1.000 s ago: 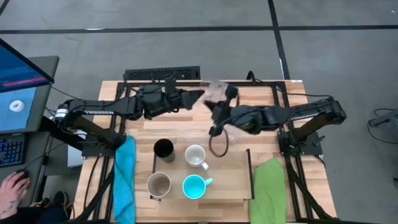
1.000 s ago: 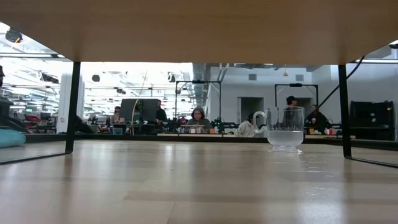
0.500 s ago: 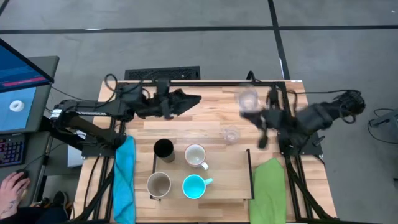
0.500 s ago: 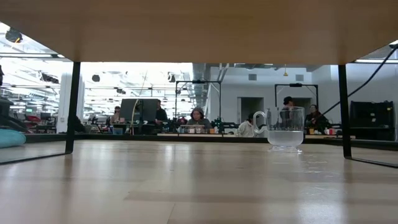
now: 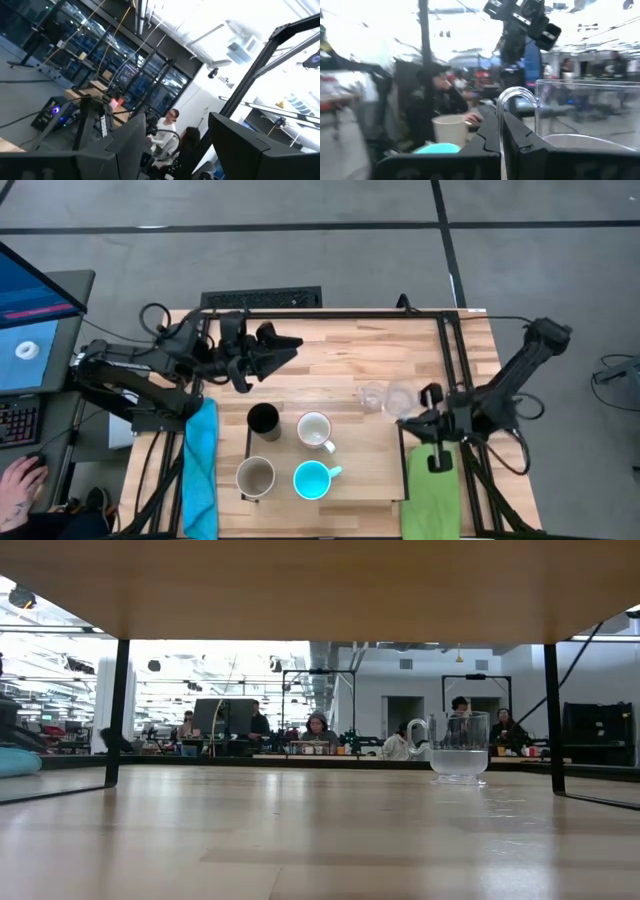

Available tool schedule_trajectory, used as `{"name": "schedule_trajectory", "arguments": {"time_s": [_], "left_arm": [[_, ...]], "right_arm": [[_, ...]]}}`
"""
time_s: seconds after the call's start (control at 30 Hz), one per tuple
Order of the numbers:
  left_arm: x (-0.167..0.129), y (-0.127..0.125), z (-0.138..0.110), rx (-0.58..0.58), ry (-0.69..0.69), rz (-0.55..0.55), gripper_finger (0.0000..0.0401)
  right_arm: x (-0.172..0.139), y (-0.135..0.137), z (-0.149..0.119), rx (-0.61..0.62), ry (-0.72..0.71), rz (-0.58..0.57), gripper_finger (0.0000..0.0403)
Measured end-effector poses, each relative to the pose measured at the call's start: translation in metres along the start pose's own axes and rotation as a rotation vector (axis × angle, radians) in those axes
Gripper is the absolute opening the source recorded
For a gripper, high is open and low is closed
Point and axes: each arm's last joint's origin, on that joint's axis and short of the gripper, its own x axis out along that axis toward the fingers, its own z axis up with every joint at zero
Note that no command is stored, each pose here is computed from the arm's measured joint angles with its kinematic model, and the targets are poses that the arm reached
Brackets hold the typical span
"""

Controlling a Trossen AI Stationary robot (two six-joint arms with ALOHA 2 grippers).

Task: Stack small to large cups/mugs on shelf
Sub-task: Put the left transparent mug on the shelf

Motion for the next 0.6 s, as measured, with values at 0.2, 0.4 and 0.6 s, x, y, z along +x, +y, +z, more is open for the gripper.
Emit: {"name": "schedule_trajectory", "arguments": {"time_s": [0.2,0.4,0.6], "left_arm": [[-0.001,-0.003,-0.002,-0.006,-0.001,0.008,0.0208],[-0.002,-0.006,-0.004,-0.013,-0.011,0.025,0.0208],[-0.002,-0.009,-0.007,-0.02,-0.006,0.021,0.0208]], "right_arm": [[0.008,0.013,-0.037,0.073,0.021,0.054,0.0013],[0.02,0.021,-0.064,0.128,0.041,0.122,0.0014],[0.024,0.03,-0.089,0.134,0.064,0.127,0.0017]]}}
